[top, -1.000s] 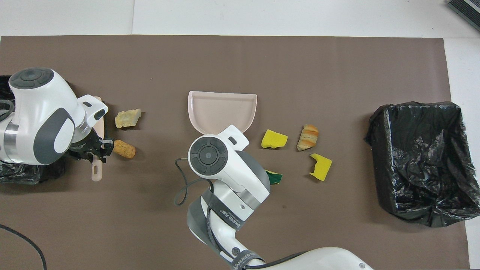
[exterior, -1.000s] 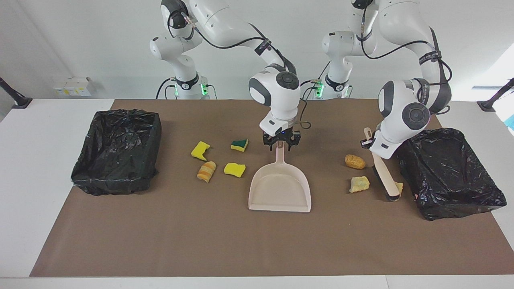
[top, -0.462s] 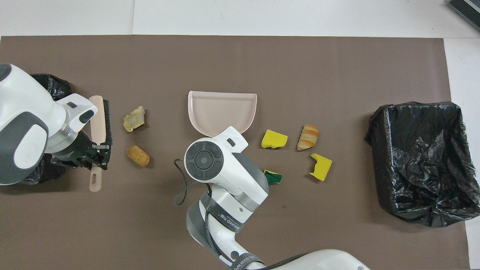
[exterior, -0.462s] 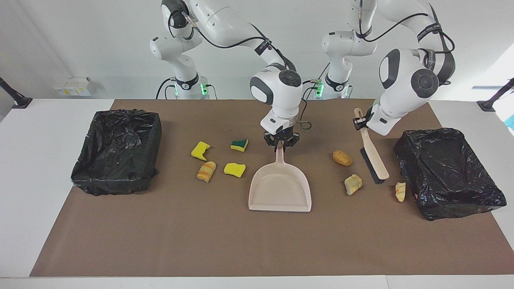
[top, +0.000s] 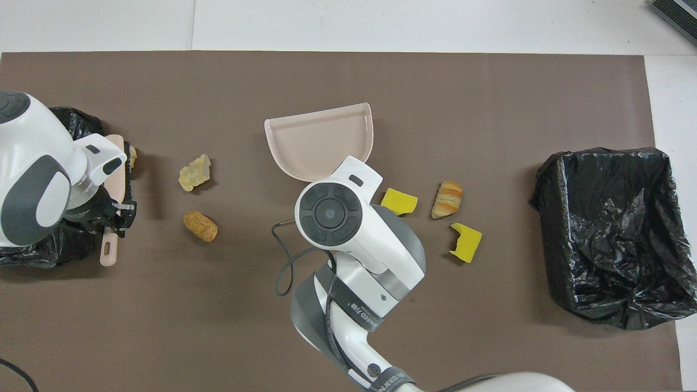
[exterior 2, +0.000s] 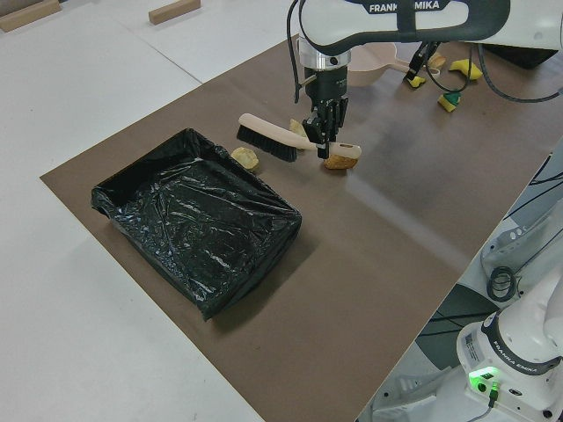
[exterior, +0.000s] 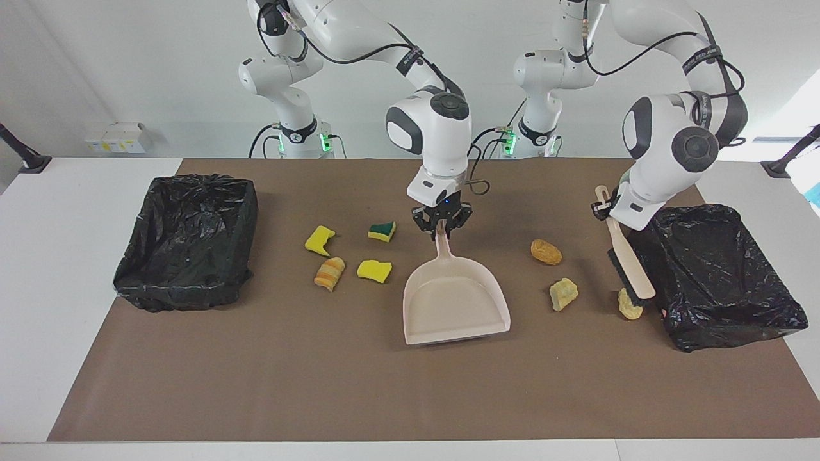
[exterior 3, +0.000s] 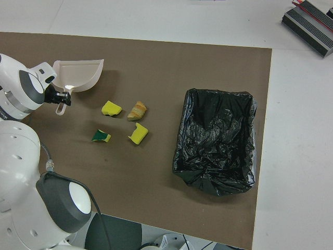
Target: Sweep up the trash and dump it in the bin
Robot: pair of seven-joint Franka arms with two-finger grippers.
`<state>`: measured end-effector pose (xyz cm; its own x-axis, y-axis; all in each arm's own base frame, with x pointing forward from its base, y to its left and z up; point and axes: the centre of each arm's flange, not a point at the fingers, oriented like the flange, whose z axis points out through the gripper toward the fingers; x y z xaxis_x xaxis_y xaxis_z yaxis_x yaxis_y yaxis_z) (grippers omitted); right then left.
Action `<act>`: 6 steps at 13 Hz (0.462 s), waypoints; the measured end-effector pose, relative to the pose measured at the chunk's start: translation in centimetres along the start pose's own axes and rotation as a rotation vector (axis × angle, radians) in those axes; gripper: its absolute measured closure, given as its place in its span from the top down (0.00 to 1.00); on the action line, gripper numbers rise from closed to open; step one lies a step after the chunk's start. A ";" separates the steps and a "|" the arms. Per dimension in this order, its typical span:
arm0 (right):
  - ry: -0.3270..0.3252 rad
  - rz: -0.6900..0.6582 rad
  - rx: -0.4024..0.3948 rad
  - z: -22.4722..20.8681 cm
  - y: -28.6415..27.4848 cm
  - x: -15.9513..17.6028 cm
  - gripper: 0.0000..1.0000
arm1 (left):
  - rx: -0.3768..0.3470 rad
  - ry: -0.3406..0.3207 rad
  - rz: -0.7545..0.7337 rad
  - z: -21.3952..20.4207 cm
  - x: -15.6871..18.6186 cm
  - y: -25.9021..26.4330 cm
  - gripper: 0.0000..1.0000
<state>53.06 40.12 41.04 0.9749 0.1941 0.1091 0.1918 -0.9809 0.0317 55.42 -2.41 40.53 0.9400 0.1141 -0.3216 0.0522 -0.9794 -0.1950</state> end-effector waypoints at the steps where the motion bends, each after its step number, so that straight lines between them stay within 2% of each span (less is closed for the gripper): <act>1: -0.016 -0.088 -0.005 -0.6 1.9 0.5 0.31 | 0.021 -0.001 0.003 0.7 0.6 0.0 0.26; 3: -0.061 -0.292 -0.014 -1.0 5.5 1.2 0.31 | 0.057 0.018 -0.009 0.9 1.2 -0.2 0.26; 6: -0.116 -0.650 -0.005 -0.2 9.2 1.8 0.31 | 0.123 0.087 -0.089 -0.3 1.7 -0.3 0.26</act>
<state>56.58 31.43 41.77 0.6670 0.7439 -0.0415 0.7449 -0.6645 0.0592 57.08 -1.92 40.30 0.9595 0.1797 -0.2171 0.1002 -0.9375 -0.3333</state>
